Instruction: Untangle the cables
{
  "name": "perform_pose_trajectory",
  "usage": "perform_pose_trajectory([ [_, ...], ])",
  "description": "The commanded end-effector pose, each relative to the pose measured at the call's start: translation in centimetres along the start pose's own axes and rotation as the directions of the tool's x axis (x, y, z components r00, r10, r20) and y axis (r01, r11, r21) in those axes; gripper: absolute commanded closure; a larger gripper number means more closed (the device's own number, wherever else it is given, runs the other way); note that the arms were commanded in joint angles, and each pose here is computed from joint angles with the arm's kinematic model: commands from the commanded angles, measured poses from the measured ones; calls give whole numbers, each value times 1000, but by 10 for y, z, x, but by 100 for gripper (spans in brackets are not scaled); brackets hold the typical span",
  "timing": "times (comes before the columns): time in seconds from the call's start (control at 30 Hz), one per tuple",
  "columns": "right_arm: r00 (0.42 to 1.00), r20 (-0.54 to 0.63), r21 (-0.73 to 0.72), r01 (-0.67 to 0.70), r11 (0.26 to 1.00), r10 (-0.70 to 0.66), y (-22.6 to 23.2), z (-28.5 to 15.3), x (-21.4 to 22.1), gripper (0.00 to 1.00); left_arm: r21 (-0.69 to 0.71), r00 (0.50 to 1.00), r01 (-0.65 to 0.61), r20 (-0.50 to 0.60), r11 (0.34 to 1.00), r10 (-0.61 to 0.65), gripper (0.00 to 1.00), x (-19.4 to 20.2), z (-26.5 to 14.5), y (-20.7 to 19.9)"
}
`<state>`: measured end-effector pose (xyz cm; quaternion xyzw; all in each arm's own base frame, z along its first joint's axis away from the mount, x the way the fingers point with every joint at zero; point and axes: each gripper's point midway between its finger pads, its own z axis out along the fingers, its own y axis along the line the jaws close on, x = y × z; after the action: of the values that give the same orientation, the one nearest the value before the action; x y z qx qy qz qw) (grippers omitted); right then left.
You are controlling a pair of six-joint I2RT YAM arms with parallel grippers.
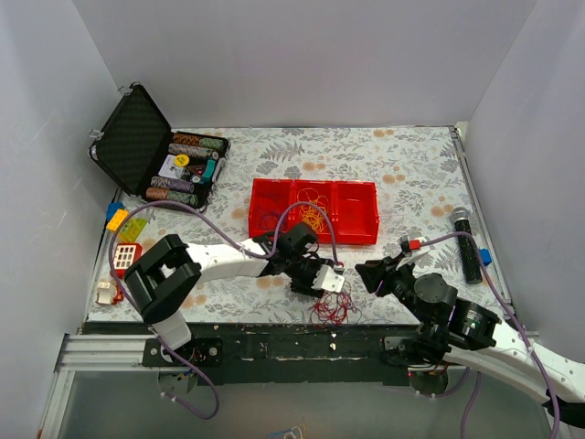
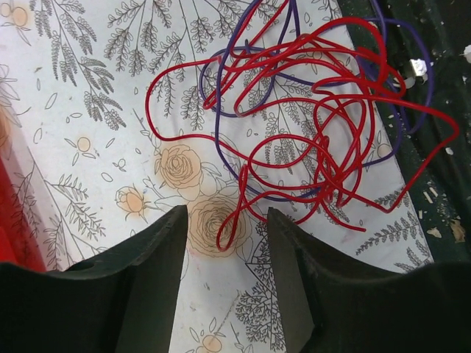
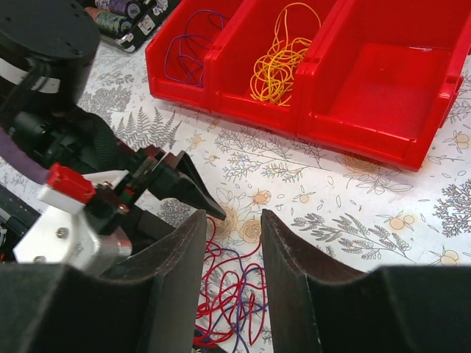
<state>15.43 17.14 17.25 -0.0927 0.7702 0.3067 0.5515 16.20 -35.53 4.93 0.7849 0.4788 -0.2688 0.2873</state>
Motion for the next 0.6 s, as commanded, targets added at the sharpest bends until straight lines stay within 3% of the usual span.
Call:
perform_pose_trajectory([
  [0.0,999,40,-27,-12,1000,13,8,-4,-17,57,-6,997,-63,48,998,64,54,-18,4,17],
  [0.03,999,43,-27,-14,1000,15,8,-4,-19,56,-8,996,-66,52,998,66,57,-20,4,19],
  [0.23,999,38,-17,-5,1000,6,6,-4,-18,56,-52,996,-74,42,996,76,100,-24,-6,25],
  [0.43,1000,21,-40,16,999,-16,15,3,-18,43,-157,992,-60,98,986,76,100,-60,-56,25],
  [0.5,1000,14,-67,22,997,-21,23,6,-18,34,-219,988,-54,131,974,84,100,-81,-79,32],
  [0.57,1000,8,-86,24,996,-23,30,11,-19,19,-265,981,-54,164,963,101,100,-100,-102,34],
])
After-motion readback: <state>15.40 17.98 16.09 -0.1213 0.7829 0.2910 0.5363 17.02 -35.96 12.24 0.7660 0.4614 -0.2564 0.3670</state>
